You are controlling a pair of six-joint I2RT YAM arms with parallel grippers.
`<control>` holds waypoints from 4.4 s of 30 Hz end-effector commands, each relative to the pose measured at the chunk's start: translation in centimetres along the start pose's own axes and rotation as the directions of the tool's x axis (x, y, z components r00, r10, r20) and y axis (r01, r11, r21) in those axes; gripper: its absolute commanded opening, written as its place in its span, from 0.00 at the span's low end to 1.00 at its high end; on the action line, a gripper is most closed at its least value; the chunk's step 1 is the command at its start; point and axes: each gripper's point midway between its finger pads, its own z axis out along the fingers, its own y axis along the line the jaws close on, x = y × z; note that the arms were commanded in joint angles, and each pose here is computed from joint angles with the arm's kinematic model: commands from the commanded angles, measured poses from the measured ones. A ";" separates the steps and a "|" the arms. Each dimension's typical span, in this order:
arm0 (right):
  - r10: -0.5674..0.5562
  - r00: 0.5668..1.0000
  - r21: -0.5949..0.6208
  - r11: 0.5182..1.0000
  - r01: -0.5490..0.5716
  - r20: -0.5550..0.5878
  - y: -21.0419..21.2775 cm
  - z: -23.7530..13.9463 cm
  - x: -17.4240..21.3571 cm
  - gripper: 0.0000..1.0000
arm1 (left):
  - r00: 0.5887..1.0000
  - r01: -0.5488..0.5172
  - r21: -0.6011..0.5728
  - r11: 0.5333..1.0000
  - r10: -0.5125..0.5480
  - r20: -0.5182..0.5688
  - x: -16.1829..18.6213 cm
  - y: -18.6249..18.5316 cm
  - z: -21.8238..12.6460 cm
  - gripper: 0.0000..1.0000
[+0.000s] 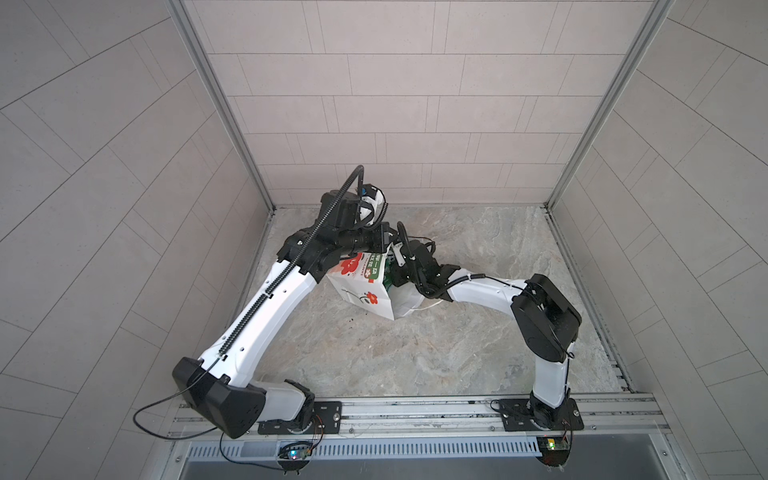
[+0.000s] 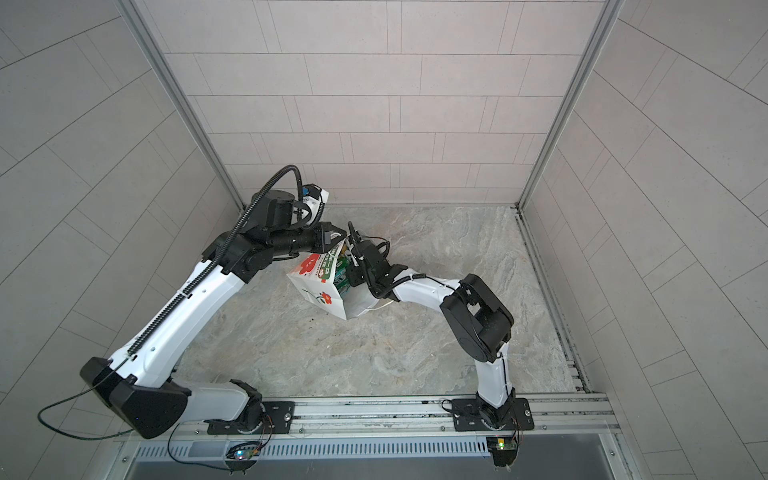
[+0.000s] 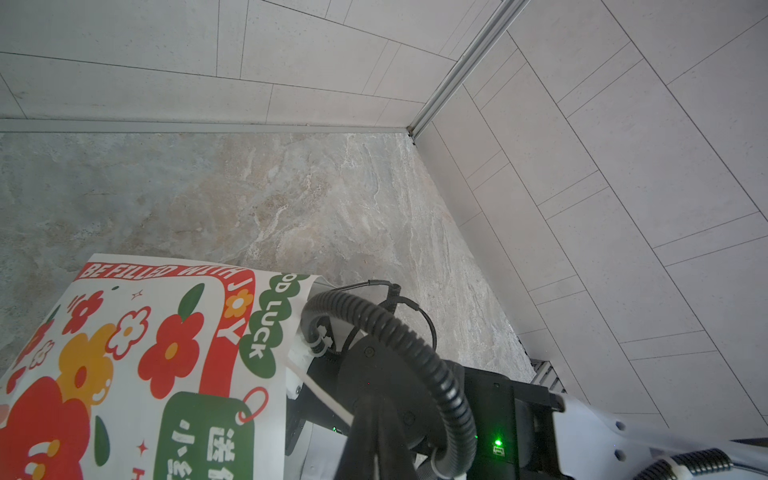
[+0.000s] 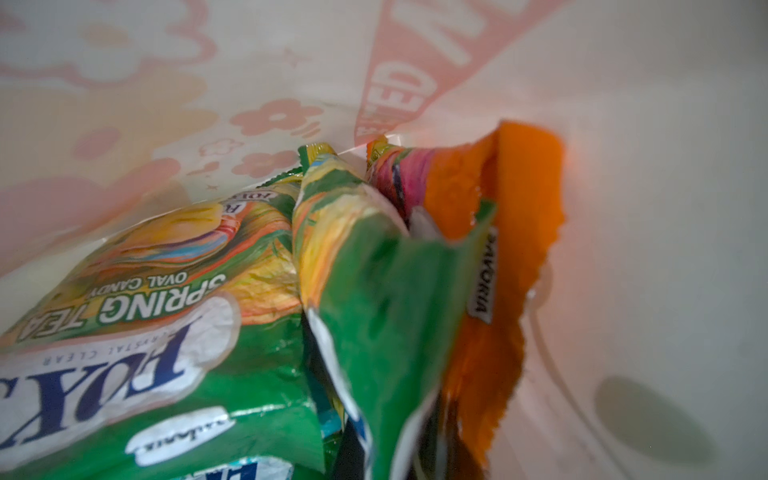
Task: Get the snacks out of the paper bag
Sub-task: 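Grasp a green FOX'S candy packet inside the bag with the right gripper, then lift the green packet up out of the bag with the right gripper, then carry the green packet away from the bag and lower it onto the table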
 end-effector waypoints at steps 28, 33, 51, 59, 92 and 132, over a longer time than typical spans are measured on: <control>-0.098 0.993 -0.171 0.979 0.109 0.072 2.4 -12.5 -4.3 0.00 | 0.996 -0.050 -0.078 0.996 0.056 0.066 -0.7 -0.3 -1.8 0.00; -0.113 0.984 -0.201 0.970 0.140 0.139 2.8 -16.0 -5.8 0.00 | 0.997 -0.048 -0.074 0.996 0.053 0.058 -0.5 -0.3 -1.6 0.00; -0.041 0.900 -0.075 0.994 0.081 0.434 0.1 -23.1 -10.8 0.00 | 0.997 -0.054 -0.057 0.997 0.056 0.045 -0.1 -0.6 -1.2 0.00; 0.019 0.839 -0.093 0.995 0.038 0.544 0.2 -24.9 -14.2 0.00 | 0.997 -0.064 -0.054 0.996 0.067 0.048 -0.2 -0.8 -1.5 0.00; 0.146 0.800 0.249 0.904 -0.347 0.582 -14.4 -27.8 -14.5 0.00 | 0.984 -0.127 -0.108 0.986 0.139 0.108 -1.4 -0.8 -3.8 0.00; 0.609 0.791 -0.009 0.793 -0.609 0.054 -26.4 -2.4 -2.2 0.00 | 0.978 -0.161 -0.118 0.980 0.174 0.112 -1.2 -0.8 -4.4 0.00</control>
